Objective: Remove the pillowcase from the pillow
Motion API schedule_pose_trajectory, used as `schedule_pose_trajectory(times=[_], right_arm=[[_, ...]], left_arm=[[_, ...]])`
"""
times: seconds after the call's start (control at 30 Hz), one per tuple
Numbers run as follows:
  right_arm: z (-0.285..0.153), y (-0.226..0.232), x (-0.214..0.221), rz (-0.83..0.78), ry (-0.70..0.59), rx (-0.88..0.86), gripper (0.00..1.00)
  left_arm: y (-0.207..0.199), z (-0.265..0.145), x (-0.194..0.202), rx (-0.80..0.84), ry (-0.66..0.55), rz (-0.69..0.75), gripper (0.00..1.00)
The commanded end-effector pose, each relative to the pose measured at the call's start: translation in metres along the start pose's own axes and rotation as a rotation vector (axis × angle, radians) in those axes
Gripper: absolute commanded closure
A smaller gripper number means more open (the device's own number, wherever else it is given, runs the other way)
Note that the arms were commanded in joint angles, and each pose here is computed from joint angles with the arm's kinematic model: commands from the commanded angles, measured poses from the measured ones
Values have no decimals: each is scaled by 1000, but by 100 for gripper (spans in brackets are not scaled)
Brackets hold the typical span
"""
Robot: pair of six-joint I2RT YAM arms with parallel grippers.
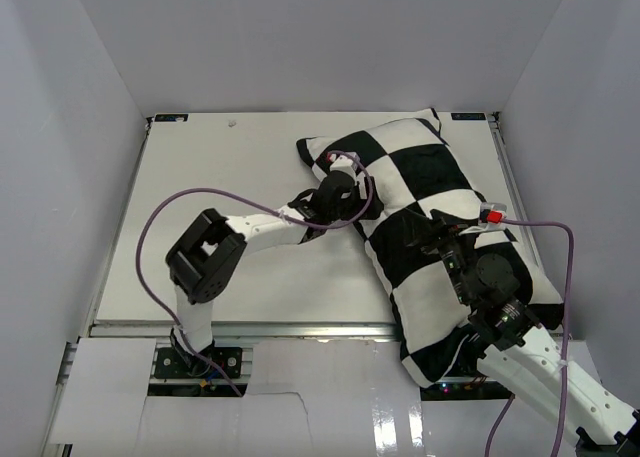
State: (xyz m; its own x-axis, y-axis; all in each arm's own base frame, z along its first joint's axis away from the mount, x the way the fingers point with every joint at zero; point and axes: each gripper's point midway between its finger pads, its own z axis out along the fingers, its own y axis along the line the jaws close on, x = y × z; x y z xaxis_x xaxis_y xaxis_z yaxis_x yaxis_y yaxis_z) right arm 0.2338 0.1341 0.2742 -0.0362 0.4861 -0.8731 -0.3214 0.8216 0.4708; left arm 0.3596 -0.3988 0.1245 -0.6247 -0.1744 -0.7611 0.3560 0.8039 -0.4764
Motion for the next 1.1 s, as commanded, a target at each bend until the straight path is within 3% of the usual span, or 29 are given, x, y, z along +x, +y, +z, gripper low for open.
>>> schedule_pose_trajectory(times=[0.0, 0.07, 0.13, 0.17, 0.23, 0.27, 0.3, 0.4, 0.63, 0.8, 1.07], right_arm=[[3, -2, -11, 1, -41, 26, 10], [3, -2, -11, -8, -38, 24, 10], [3, -2, -10, -13, -37, 21, 10], [3, -2, -10, -14, -38, 21, 10], [4, -1, -9, -21, -34, 18, 9], [5, 1, -7, -24, -24, 6, 9], [7, 3, -3, -32, -8, -4, 9], [14, 15, 7, -57, 41, -55, 9], [24, 34, 20, -98, 131, -123, 9], [23, 47, 18, -131, 143, -194, 8], [24, 104, 26, -186, 285, -462, 4]], left_arm=[[-3, 32, 2, 23, 56, -33, 8], [6, 53, -1, 8, 73, -67, 36], [34, 54, -7, -87, 64, -131, 92], [45, 49, -8, -118, 49, -141, 100], [44, 17, -53, -109, -98, -162, 100], [65, 2, -45, -175, -127, -165, 100], [53, -28, -80, -151, -221, -176, 100], [46, -84, -124, -159, -357, -142, 100], [21, -182, -186, -100, -553, -117, 100], [6, -194, -199, -41, -575, -77, 100], [52, -164, -169, -234, -540, -98, 100]])
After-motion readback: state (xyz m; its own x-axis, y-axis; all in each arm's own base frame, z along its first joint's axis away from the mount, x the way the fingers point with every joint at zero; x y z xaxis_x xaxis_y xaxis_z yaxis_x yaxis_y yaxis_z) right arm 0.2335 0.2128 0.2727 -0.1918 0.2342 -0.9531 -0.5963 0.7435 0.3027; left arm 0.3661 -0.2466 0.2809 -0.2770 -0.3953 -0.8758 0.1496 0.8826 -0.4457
